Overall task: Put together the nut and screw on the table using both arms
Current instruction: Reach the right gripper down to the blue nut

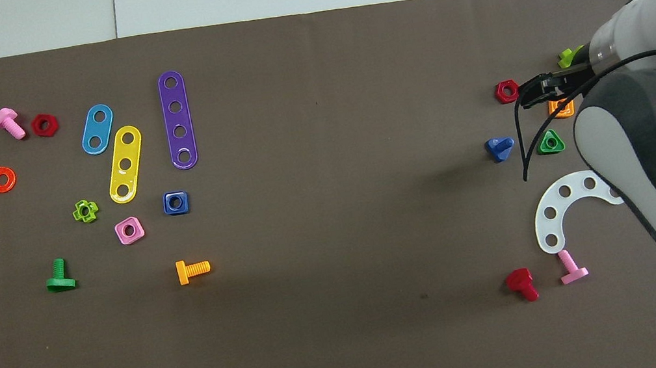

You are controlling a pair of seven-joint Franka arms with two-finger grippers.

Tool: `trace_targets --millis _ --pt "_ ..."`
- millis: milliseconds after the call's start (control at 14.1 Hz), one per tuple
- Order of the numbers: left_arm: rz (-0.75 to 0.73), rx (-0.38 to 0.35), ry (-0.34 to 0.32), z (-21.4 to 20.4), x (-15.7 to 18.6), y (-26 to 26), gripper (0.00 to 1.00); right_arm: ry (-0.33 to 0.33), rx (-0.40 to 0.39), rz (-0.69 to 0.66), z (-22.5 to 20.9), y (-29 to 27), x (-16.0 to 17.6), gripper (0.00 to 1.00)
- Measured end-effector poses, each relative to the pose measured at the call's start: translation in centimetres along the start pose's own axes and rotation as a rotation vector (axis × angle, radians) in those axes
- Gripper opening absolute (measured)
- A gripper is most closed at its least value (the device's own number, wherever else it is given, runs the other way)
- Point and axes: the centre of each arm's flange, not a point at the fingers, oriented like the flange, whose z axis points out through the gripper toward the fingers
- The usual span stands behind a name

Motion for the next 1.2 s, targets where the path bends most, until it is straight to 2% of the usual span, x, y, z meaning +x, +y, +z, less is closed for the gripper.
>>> trace_targets --millis 354,636,848,990,1061,1202 --pt "0.0 0.0 0.0 0.0 0.0 0.0 1.0 0.023 0.001 -0.036 7.2 -0.2 -2.9 1.0" --pt "0.0 0.0 0.0 0.0 0.0 0.0 1.0 0.037 0.001 -0.047 10.7 -0.2 -4.6 1.0" --pt "0.0 0.0 0.0 0.0 0.0 0.0 1.0 0.035 0.0 -0.06 11.6 -0.2 -5.0 0.98" --pt "0.0 0.0 0.0 0.0 0.0 0.0 1.0 0.036 0.0 -0.068 11.7 -0.2 -5.0 0.85" --pt "0.0 0.0 0.0 0.0 0.0 0.0 1.0 0.037 0.0 -0.069 11.8 -0.2 -5.0 0.85" --pt "0.0 0.0 0.0 0.0 0.0 0.0 1.0 0.048 -0.001 -0.07 12.1 -0.2 -4.9 0.73"
